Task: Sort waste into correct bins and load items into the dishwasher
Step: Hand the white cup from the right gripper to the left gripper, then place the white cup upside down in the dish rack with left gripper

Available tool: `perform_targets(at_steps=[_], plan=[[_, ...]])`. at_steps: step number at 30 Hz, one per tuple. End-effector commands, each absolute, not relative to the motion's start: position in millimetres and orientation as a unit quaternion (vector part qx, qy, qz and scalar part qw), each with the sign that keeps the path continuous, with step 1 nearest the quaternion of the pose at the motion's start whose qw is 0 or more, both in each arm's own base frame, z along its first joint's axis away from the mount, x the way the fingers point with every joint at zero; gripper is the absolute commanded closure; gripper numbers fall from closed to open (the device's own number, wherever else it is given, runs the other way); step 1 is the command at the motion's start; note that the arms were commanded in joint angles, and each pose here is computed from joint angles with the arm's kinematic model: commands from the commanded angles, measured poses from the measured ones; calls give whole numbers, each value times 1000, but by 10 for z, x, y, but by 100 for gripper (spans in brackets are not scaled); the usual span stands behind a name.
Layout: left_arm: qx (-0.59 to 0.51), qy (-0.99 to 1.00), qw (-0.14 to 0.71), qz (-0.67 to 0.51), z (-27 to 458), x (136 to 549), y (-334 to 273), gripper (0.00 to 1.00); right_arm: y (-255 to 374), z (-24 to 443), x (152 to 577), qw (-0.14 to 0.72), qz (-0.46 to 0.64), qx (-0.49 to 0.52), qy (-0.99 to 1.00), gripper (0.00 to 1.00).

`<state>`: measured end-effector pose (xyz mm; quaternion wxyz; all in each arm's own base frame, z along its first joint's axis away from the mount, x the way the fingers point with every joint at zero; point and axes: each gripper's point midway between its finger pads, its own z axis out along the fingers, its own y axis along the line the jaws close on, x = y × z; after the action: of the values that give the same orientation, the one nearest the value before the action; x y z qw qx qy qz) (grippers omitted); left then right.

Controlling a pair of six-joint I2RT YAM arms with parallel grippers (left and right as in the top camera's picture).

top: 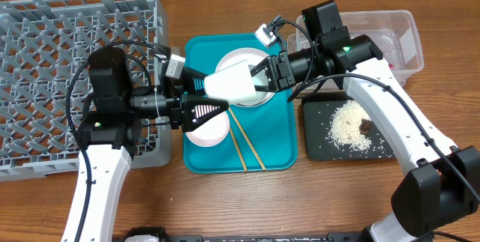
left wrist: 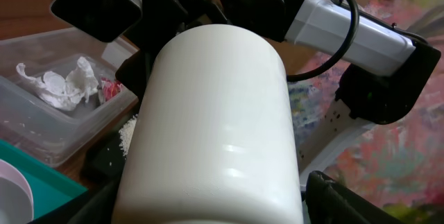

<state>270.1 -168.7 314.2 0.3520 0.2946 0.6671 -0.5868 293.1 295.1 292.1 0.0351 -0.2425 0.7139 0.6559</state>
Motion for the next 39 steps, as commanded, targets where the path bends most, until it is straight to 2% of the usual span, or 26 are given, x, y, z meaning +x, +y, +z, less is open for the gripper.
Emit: perform_targets(at_steps=[1,10,13,16,21,22,23,24,27,31,35,39], plan=[[323,644,358,-594,3254,2637,-1717,18,2972,3002,2917,45,656,-254,710,96],[338,640,365,-586,3264,2635,-1800,18,3022,3000,2861,38,656,-259,708,96],[350,632,369,-584,3285,2620,-1837,29,3022,3000,2861,38,656,-259,708,96],[350,632,370,-584,3286,2621,-1836,32,3022,3000,2861,38,656,-259,708,96],[338,646,380,-569,3251,2704,-1826,47,3022,2999,2861,38,656,-259,708,95],[329,656,388,-557,3228,2764,-1811,47,3020,2993,2868,39,655,-258,709,85],[322,663,394,-549,3211,2810,-1798,48,3019,2976,2880,40,651,-256,714,79],[310,675,404,-534,3183,2889,-1766,54,3013,2911,2910,43,638,-248,728,77],[277,702,425,-500,3114,3068,-1633,62,2961,2650,3044,57,579,-218,784,70],[194,767,433,-432,2848,3330,-1262,69,2665,2321,3348,91,490,-164,852,51],[106,825,420,-363,2536,3446,-795,75,2096,2035,3685,123,394,-88,907,50],[-1,881,388,-271,2215,3434,-244,76,1561,1899,3736,124,318,-26,940,50]])
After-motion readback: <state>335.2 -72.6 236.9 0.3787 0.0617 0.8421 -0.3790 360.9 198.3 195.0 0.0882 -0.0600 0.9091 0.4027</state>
